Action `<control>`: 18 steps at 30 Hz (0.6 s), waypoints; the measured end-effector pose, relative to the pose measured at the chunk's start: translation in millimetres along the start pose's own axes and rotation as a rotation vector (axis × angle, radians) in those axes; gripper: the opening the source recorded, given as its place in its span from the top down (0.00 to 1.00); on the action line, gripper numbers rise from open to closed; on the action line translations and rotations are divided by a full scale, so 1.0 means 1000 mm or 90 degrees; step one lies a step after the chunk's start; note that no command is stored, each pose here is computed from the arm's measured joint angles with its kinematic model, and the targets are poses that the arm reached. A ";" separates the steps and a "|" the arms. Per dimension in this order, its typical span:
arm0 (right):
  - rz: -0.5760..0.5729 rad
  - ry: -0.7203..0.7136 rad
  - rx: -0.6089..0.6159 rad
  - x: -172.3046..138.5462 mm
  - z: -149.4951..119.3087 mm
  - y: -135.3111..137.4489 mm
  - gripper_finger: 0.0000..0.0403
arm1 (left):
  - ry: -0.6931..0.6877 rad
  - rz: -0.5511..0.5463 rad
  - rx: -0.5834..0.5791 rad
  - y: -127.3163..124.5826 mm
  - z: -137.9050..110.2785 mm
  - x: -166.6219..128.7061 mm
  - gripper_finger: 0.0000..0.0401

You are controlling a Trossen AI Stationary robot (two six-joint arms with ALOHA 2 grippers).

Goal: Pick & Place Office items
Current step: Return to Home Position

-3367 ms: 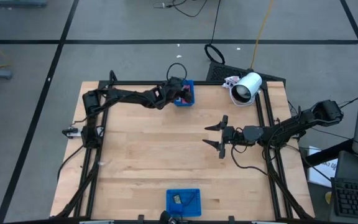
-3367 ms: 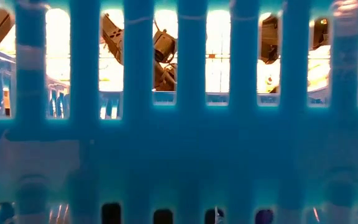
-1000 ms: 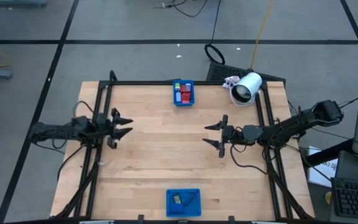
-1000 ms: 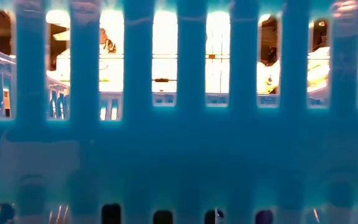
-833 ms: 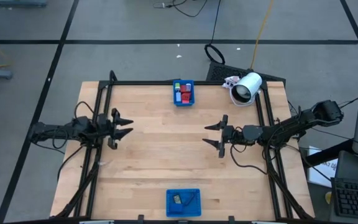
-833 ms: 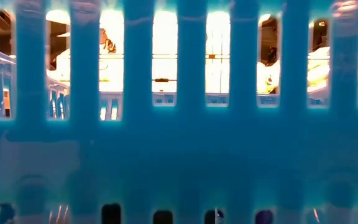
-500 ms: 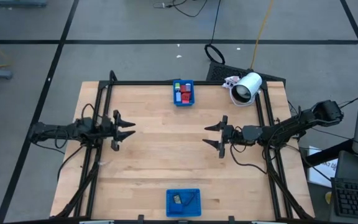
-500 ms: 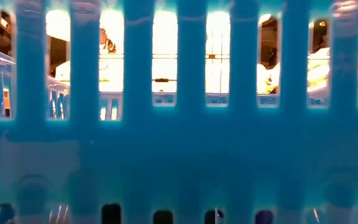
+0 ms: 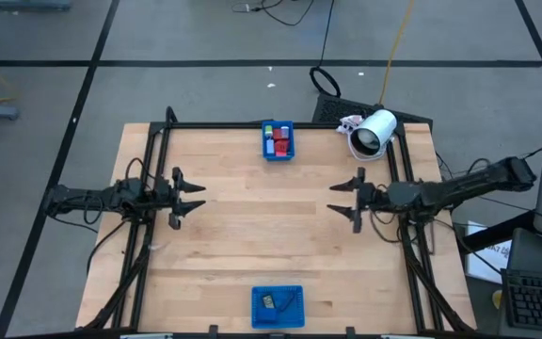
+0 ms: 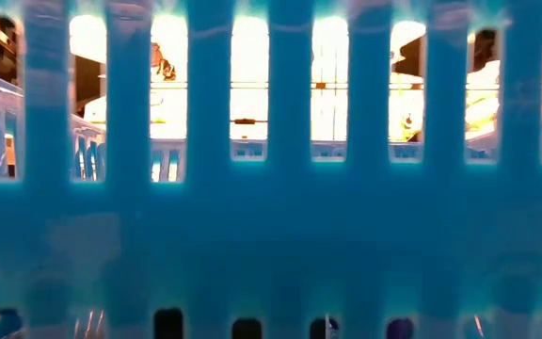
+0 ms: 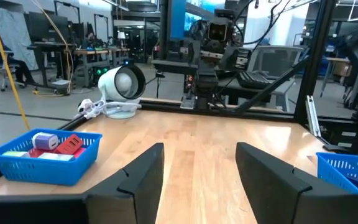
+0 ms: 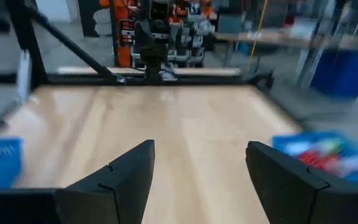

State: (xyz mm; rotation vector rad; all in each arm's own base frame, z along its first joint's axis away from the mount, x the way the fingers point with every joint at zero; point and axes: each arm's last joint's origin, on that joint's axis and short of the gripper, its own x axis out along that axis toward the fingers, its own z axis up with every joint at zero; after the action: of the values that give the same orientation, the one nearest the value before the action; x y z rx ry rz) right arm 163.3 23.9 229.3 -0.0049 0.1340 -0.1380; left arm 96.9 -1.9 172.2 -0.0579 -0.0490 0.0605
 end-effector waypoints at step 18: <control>0.004 -0.030 0.004 -0.041 -0.028 -0.015 0.40 | -0.009 0.001 -0.003 0.000 0.001 0.000 0.53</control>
State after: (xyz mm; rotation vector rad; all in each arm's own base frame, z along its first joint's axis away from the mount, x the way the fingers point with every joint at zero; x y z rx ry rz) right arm 117.3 14.3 207.4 -0.0018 0.0866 -0.1325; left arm 97.0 -1.9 173.2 -0.0623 -0.0628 0.0619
